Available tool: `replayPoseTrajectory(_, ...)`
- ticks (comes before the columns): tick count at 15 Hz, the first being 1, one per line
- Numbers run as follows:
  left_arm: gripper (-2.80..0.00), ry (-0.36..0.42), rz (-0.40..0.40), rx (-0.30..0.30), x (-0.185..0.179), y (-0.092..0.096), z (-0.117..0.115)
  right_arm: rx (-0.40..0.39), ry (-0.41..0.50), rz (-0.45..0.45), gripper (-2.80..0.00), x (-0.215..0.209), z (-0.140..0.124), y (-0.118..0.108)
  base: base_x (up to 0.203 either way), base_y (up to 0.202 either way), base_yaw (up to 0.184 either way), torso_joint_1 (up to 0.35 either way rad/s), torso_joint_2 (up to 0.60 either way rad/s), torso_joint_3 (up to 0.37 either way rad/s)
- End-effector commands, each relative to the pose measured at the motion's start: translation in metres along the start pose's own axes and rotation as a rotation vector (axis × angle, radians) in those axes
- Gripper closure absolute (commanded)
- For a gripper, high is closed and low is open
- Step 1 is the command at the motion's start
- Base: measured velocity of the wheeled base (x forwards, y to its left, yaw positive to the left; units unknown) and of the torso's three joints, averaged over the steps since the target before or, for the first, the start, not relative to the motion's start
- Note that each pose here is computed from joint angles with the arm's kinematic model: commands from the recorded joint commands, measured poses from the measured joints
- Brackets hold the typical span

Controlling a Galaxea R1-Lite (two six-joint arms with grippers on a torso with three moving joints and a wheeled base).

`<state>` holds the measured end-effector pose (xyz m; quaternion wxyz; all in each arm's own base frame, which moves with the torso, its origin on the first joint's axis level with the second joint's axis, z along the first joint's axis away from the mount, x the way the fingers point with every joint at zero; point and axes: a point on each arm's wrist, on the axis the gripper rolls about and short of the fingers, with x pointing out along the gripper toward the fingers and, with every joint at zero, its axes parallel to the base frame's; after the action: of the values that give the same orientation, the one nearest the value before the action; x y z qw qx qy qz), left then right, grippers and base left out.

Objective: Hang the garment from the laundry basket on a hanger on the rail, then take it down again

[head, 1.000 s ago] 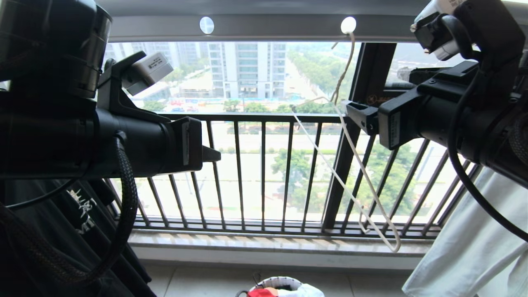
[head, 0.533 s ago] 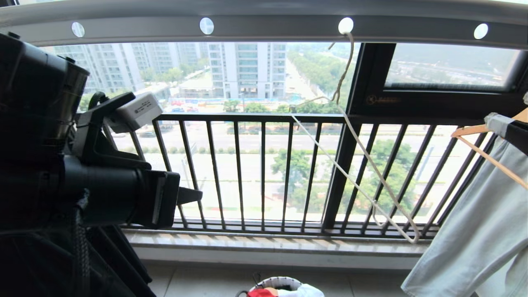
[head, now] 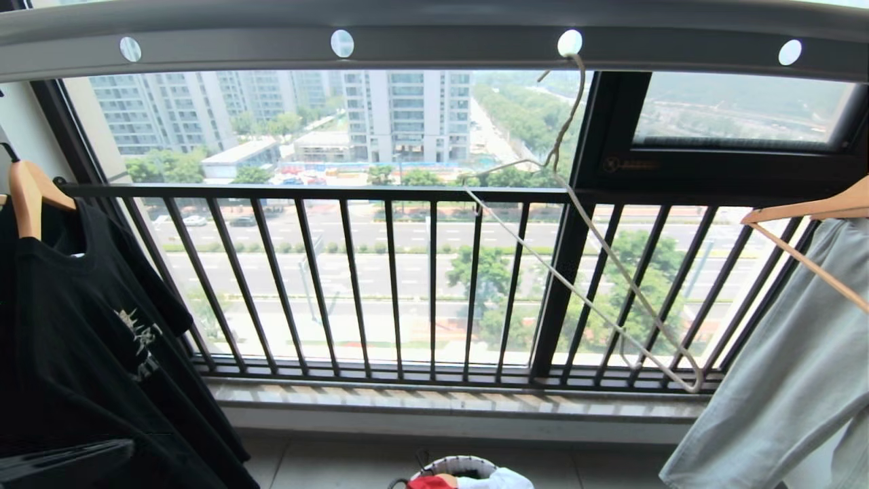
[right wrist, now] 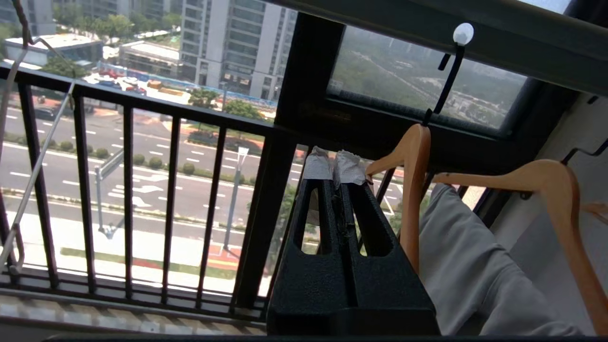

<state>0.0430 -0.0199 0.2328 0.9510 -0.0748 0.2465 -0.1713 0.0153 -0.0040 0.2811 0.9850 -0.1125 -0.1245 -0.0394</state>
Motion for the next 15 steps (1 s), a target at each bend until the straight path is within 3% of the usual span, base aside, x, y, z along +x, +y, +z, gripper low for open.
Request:
replayPoseTrajectory(1, 0.00, -0.237, 0.139, -0.055, -0.046, 0.011, -0.045, 0.002, -0.030, -0.110, 0.00, -0.024, -0.008, -0.009, 0.000, 0.000, 0.000, 0.000, 0.00, 0.000)
replayPoseTrajectory(3, 0.00, -0.343, 0.254, -0.075, -0.058, 0.009, -0.065, -0.014, -0.030, -0.199, 0.00, -0.034, -0.011, -0.010, 0.000, 0.000, 0.000, 0.000, 0.00, 0.000)
replayPoseTrajectory(5, 0.00, -0.375, 0.366, -0.079, -0.059, 0.006, -0.070, -0.024, -0.046, -0.278, 0.00, -0.043, -0.008, -0.011, 0.000, 0.000, 0.000, 0.000, 0.00, 0.000)
replayPoseTrajectory(7, 0.00, -0.410, 0.443, -0.015, -0.062, 0.002, -0.083, -0.044, -0.059, -0.365, 0.00, -0.056, -0.007, -0.011, 0.000, 0.000, 0.000, 0.000, 0.00, 0.000)
replayPoseTrajectory(9, 0.00, -0.407, 0.447, 0.000, -0.060, 0.003, -0.091, -0.079, -0.026, -0.380, 0.00, -0.078, -0.014, -0.010, 0.000, 0.000, 0.000, 0.000, 0.00, 0.000)
replayPoseTrajectory(13, 0.00, -0.411, 0.361, 0.062, -0.047, 0.011, -0.119, -0.062, 0.054, -0.249, 0.00, -0.091, -0.045, 0.002, 0.000, 0.000, 0.000, 0.000, 0.00, 0.000)
replayPoseTrajectory(15, 0.00, -0.438, 0.309, 0.090, -0.034, 0.016, -0.138, -0.067, 0.101, -0.162, 0.00, -0.090, -0.074, 0.011, 0.000, 0.000, 0.000, 0.000, 0.00, 0.000)
